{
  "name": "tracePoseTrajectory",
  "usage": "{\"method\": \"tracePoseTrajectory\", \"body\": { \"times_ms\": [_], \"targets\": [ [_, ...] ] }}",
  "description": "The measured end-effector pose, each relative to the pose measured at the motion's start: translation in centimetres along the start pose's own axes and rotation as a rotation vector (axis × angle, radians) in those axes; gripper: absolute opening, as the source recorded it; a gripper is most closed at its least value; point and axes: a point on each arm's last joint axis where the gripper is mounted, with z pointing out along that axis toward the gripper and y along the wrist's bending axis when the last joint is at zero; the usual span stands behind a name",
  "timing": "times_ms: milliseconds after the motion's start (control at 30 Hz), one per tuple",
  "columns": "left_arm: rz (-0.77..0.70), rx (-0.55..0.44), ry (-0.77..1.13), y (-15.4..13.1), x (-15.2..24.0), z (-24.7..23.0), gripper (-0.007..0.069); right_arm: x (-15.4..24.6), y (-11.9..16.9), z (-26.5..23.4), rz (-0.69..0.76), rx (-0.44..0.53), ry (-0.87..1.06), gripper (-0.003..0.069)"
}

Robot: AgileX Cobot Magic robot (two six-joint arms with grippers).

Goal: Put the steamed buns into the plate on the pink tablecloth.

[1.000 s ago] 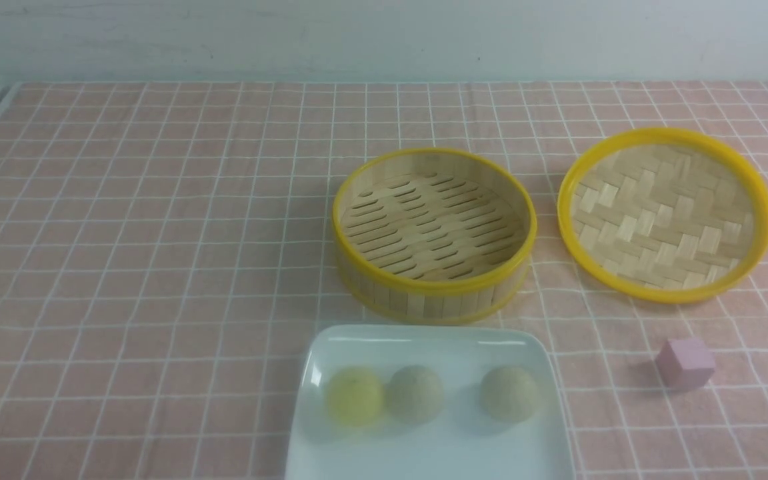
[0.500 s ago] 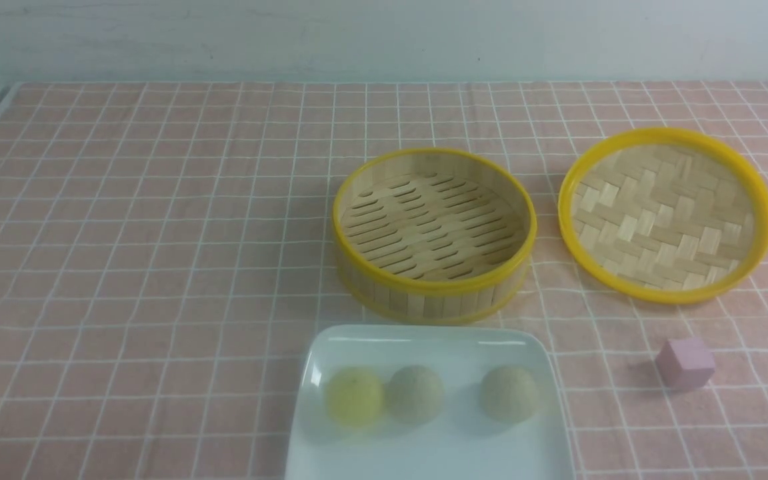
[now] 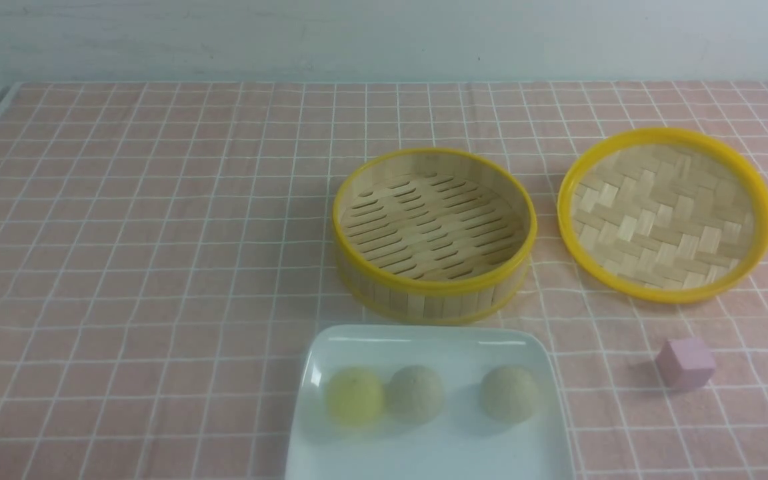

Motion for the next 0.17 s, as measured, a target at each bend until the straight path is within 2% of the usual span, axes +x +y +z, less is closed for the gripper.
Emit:
{"method": "tracePoseTrajectory", "body": {
  "times_ms": [167],
  "targets": [
    [0.0, 0.0, 0.0, 0.0, 0.0, 0.0, 0.0157, 0.0, 0.0, 0.0, 0.0, 0.0, 0.0, 0.0239]
  ]
}}
